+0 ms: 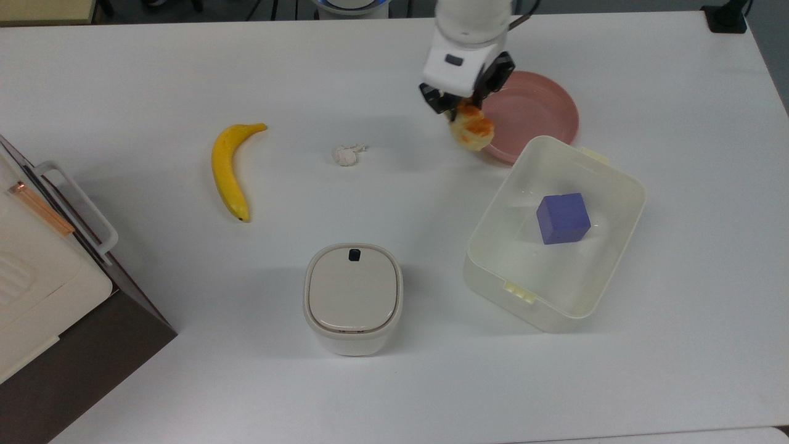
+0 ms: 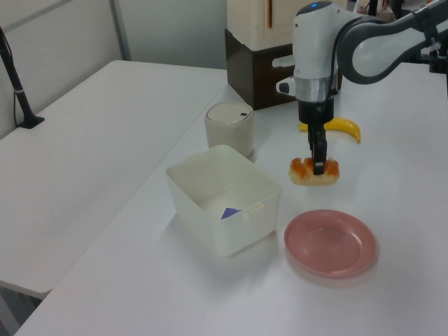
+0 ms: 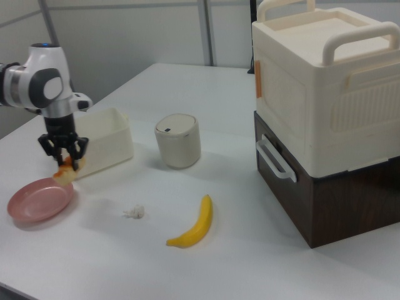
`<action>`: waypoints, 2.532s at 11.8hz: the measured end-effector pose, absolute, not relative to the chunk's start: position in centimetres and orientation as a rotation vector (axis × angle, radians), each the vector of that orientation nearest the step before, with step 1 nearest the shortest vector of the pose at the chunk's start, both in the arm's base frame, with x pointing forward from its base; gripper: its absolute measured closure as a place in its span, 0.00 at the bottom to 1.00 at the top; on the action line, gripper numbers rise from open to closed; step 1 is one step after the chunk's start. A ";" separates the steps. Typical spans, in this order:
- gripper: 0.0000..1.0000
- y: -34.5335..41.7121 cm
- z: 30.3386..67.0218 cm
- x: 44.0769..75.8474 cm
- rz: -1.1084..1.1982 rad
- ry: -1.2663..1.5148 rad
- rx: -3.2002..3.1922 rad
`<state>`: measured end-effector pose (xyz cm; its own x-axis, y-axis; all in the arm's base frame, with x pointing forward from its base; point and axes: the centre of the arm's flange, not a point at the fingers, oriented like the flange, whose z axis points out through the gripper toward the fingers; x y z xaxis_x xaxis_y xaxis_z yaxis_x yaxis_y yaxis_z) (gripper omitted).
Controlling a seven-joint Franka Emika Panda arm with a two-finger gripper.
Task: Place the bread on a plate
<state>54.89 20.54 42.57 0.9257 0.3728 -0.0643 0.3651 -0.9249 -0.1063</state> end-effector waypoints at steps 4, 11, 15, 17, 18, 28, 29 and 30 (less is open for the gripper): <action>0.58 27.1 41.9 51.6 0.197 -0.665 -2.966; 0.56 30.0 38.0 49.9 0.318 -0.733 -2.945; 0.10 30.0 38.1 49.9 0.317 -0.733 -2.945; 0.00 30.0 38.2 49.9 0.313 -0.729 -2.946; 0.00 29.9 38.4 49.9 0.310 -0.711 -2.952; 0.00 10.8 51.0 58.6 0.046 -0.194 -3.130; 0.00 9.3 51.6 59.1 0.020 -0.150 -3.155; 0.00 8.0 52.6 59.4 -0.005 -0.100 -3.169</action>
<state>59.42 7.98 52.61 0.9980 0.0630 0.0023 0.0629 -0.9976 0.0291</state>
